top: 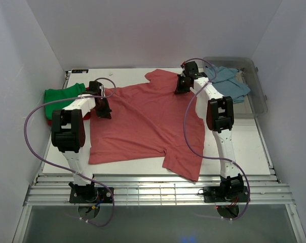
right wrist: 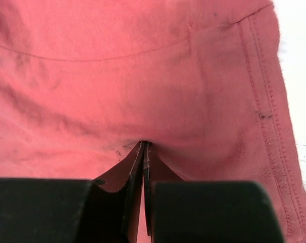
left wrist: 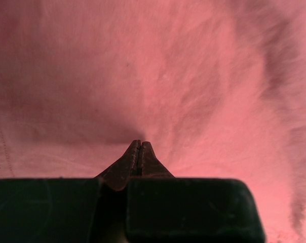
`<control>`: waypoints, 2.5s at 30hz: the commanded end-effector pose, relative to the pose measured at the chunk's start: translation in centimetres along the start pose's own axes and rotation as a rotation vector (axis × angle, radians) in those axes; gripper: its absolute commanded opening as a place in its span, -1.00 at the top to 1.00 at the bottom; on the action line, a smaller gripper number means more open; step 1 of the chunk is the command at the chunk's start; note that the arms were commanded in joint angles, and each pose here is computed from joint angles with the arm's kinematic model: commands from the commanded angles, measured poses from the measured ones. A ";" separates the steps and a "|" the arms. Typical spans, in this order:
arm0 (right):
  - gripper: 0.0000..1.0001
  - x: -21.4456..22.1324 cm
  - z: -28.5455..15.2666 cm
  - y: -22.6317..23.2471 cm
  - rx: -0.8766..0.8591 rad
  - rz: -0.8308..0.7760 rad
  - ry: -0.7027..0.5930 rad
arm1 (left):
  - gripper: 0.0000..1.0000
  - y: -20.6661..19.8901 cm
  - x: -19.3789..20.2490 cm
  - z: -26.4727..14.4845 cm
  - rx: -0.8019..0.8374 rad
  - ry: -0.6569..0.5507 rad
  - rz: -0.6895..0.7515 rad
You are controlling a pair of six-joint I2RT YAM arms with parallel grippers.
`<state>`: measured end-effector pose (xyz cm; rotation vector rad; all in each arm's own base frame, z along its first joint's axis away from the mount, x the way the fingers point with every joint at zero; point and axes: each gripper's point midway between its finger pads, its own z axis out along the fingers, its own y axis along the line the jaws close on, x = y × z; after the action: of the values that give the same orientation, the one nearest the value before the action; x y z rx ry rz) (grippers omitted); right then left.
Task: Fold and stack the t-shirts
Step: Flatten the tshirt out
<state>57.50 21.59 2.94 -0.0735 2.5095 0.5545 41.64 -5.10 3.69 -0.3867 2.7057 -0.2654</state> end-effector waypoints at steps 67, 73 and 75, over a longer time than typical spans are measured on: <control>0.85 24.2 -12.5 0.4 0.368 -0.146 0.327 | 1.00 1.6 9.5 0.1 -0.223 0.158 0.051; 0.85 27.7 -15.0 0.2 0.393 -0.126 0.356 | 1.00 3.3 10.9 -1.6 -0.289 0.155 0.041; 0.85 28.1 -15.8 0.3 0.390 -0.126 0.349 | 1.00 3.3 10.6 -1.9 -0.294 0.138 0.044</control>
<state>30.46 19.89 1.87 -0.2133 2.7221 0.1026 34.17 -7.33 1.78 -0.3781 2.8066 -0.0636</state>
